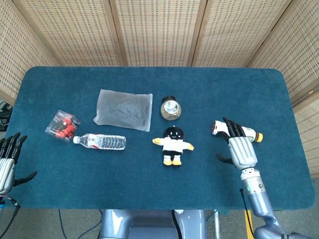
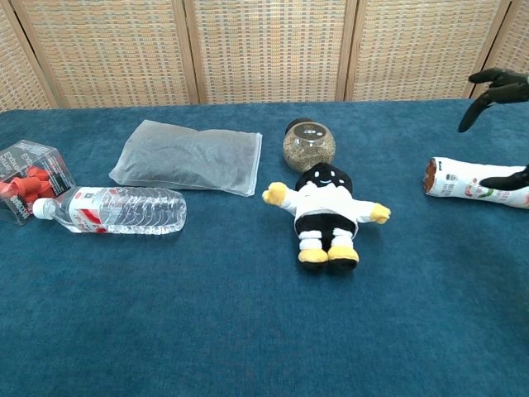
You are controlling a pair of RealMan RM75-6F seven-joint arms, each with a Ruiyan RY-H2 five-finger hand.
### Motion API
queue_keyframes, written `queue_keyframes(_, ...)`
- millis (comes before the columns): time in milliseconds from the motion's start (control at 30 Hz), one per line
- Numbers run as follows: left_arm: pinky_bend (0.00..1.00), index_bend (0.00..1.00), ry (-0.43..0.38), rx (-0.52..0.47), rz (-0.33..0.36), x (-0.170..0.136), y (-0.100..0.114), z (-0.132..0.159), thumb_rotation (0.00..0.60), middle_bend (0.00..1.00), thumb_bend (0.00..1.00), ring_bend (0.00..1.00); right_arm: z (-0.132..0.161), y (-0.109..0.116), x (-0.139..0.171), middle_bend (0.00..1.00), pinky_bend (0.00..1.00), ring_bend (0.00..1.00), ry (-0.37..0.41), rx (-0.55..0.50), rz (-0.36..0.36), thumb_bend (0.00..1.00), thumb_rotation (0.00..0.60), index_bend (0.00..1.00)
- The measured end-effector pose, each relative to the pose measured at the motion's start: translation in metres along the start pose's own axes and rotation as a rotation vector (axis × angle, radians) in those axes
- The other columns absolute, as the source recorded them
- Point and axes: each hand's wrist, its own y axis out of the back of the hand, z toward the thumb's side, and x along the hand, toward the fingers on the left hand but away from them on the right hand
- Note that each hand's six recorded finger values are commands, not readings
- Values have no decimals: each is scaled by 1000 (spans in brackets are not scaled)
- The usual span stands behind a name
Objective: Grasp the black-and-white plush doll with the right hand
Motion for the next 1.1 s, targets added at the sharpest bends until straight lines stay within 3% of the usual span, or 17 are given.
queue_keyframes(400, 0, 0, 2, -12, -5, 1, 0, -2, 600, 0, 73, 0, 30, -47, -27, 92, 153, 0, -16, -12, 88, 330, 600, 409)
queue_keyframes(700, 0, 0, 3, -16, -11, 2, -1, -3, 600, 0, 73, 0, 49, -64, -42, 97, 154, 0, -9, -16, 110, 331, 600, 422)
queue_keyframes(1100, 0, 0, 6, -14, -21, 5, -5, -4, 600, 0, 73, 0, 51, -84, -61, 99, 155, 0, -29, 1, 152, 334, 600, 424)
